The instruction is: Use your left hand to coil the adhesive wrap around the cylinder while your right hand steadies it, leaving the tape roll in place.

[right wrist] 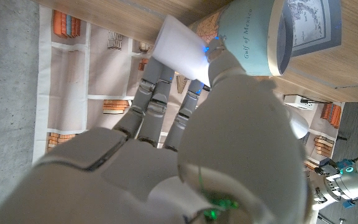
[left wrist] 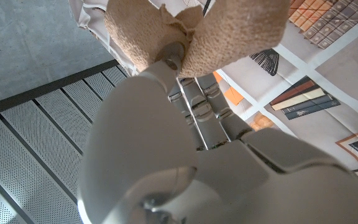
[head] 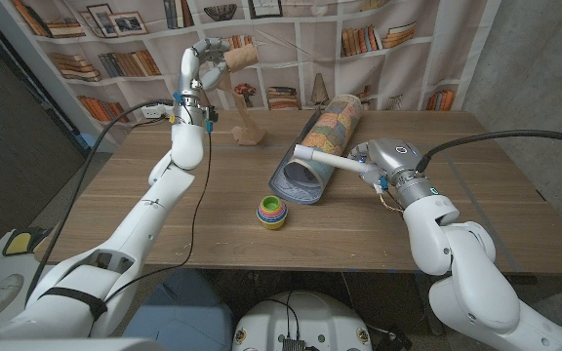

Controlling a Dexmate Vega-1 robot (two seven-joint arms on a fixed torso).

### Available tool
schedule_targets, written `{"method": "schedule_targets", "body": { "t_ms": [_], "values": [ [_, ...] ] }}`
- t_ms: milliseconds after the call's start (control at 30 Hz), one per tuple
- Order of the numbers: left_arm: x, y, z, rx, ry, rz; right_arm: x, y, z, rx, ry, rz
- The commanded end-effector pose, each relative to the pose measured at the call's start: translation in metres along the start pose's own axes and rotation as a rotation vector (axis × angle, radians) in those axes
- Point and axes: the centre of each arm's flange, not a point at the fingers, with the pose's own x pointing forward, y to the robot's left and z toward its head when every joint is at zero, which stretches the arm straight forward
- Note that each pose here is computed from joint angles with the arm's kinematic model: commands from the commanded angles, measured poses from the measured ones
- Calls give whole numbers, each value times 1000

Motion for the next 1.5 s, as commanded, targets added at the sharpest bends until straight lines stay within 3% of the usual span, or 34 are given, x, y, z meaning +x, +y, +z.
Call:
{"method": "schedule_targets", "body": {
  "t_ms": [33,433,833,1000,1500],
  "values": [
    [-3,-3,7,-90,22,-38,4,0,8,0,-20,-2],
    [-2,-4,16,-164,8,-42,8,-1,22,-22,-36,-15],
    [-2,-8,24,-205,1,-47,15,1,25,-5,-61,-14],
    [-3,-9,26,-236,23,-49,18,3,26,5,-64,-13],
    [-13,-27,35,-295,17,-86,30,11,25,46,-73,-12]
  ]
}}
